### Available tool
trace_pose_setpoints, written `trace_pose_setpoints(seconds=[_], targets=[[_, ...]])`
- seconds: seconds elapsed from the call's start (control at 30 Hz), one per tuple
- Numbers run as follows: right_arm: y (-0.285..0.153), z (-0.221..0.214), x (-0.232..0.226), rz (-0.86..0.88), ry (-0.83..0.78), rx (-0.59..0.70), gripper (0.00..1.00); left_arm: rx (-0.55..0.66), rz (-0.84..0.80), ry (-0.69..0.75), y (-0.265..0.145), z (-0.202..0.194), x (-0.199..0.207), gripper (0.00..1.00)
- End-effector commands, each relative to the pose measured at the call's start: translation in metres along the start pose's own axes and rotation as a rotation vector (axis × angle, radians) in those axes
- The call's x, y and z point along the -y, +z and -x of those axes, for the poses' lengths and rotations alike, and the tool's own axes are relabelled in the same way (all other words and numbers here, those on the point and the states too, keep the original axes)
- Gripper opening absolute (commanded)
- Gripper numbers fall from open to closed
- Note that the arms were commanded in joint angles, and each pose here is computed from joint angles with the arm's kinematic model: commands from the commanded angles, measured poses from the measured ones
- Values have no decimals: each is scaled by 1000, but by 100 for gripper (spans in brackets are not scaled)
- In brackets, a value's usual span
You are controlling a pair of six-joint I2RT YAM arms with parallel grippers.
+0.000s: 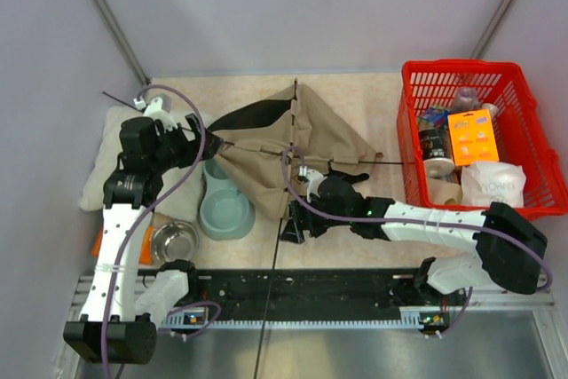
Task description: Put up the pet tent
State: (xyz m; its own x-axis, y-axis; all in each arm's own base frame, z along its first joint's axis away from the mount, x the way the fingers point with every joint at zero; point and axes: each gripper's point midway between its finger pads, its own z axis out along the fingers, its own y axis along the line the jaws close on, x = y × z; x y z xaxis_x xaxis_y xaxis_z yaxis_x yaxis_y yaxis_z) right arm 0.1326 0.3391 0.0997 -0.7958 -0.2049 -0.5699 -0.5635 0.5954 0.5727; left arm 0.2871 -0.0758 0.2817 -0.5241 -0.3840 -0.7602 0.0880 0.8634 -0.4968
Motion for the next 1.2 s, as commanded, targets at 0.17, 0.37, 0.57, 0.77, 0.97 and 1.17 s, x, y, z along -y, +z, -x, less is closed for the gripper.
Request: trace_pose_setpoints(seconds=[0.17, 0.37, 0.57, 0.77, 0.97, 1.17], targets=[[-21, 33, -28, 41, -8, 162, 79, 43, -27, -51, -1, 9, 8, 92], [-43, 40, -17, -131, -62, 240, 64, 54, -11, -65, -6, 0, 3, 91], [-24, 28, -48, 2, -48, 203, 70, 48, -48, -74, -9, -1, 11, 91], [-3, 18, -79, 182, -43, 151, 71, 14, -98, -90, -11, -4, 22, 90], [9, 12, -90, 267, 11, 140, 56, 9, -77, -78, -10, -4, 19, 90], [19, 21, -90, 246, 82, 160, 17, 7, -72, -69, -8, -5, 17, 90]])
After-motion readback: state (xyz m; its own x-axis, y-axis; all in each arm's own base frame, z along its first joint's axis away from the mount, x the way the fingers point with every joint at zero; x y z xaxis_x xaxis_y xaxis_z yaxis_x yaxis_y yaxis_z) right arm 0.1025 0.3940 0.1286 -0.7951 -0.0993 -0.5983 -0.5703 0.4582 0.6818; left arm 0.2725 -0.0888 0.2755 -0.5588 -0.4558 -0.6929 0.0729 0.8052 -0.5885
